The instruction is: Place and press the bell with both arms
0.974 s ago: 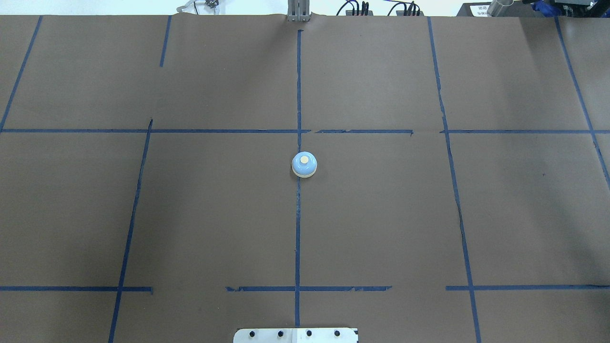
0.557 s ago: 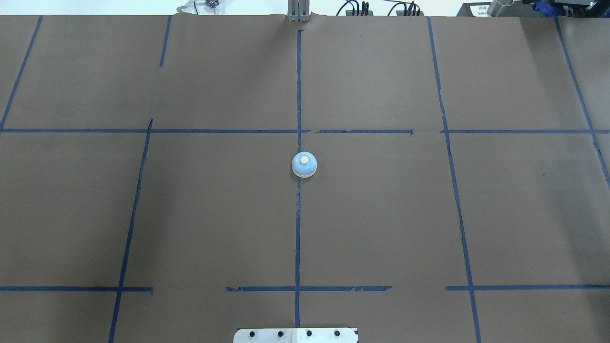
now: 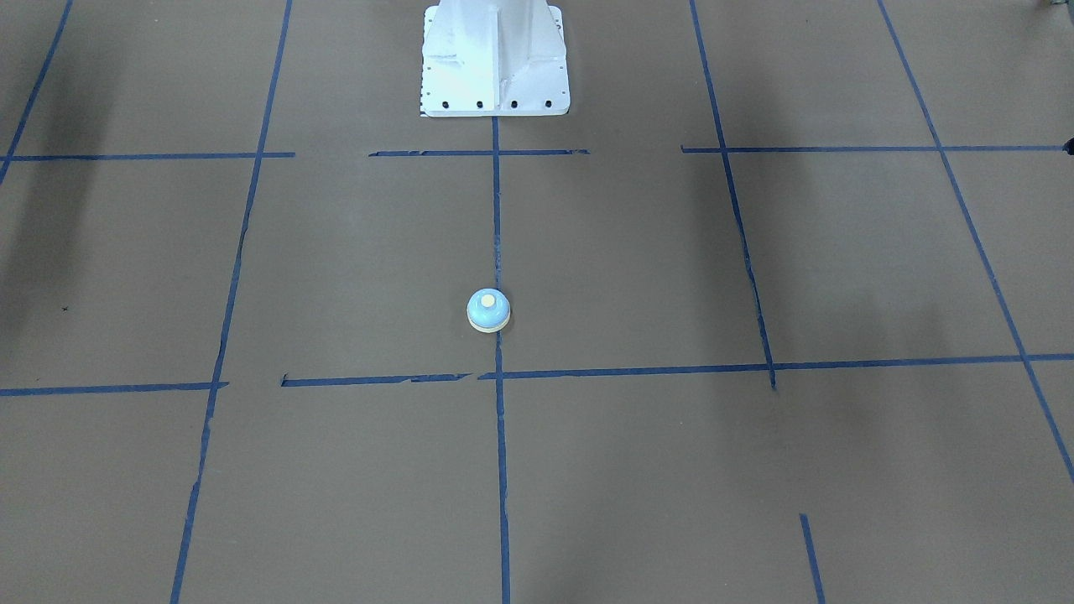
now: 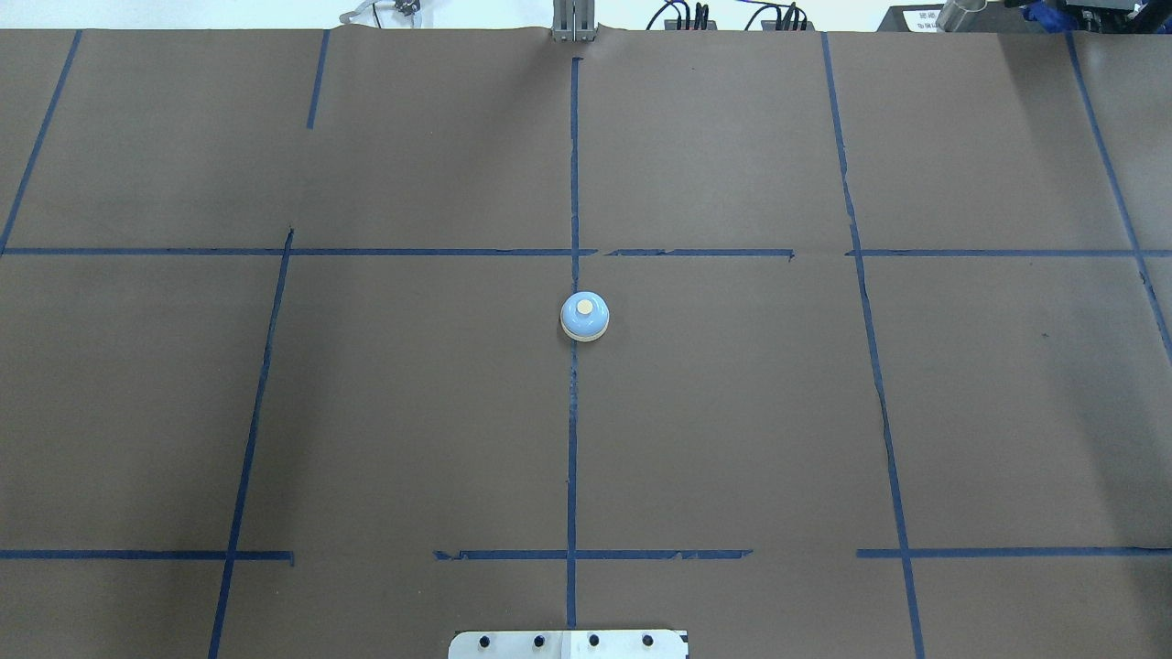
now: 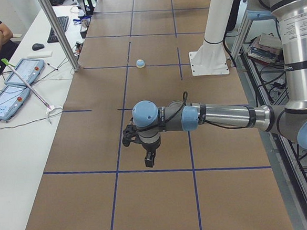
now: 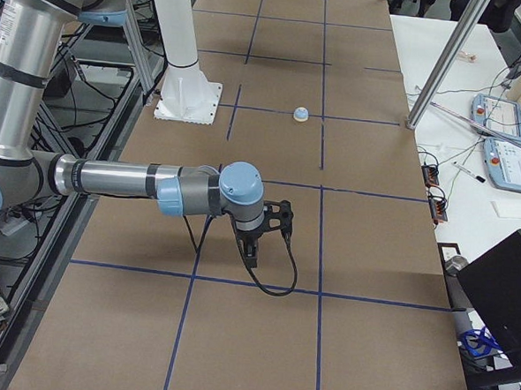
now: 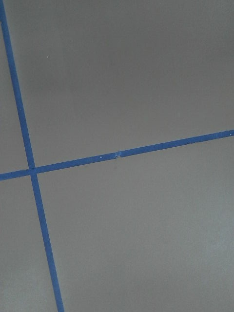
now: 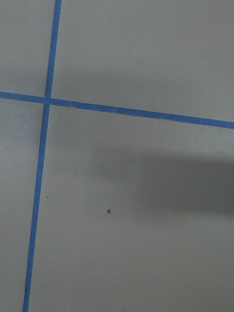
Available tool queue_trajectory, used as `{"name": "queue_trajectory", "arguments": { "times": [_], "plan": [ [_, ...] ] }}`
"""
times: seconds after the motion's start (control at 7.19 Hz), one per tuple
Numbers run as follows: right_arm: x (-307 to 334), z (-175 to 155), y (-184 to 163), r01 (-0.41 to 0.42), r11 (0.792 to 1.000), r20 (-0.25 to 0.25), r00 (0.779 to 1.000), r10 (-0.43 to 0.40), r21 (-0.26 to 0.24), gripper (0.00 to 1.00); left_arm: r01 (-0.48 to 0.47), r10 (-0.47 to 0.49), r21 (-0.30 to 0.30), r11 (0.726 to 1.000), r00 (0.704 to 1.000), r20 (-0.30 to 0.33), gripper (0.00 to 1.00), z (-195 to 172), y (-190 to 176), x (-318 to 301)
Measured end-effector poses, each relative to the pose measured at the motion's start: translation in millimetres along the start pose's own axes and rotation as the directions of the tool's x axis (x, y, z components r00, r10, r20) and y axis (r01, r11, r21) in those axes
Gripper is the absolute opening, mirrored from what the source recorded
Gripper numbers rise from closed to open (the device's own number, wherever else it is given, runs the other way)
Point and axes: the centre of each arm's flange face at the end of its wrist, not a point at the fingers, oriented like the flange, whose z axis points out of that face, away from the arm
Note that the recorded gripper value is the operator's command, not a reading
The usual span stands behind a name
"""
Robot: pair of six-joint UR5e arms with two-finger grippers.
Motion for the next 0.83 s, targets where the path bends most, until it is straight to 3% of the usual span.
{"name": "queue_trajectory", "arguments": {
  "times": [0.83],
  "plan": [
    [-1.9, 4.0, -4.3, 0.002, 1.000, 0.039, 0.999, -0.002, -0.004, 1.00, 0.001, -0.001, 0.005, 1.000, 1.000, -0.005, 1.00, -2.3, 2.4, 3.6]
  ]
}}
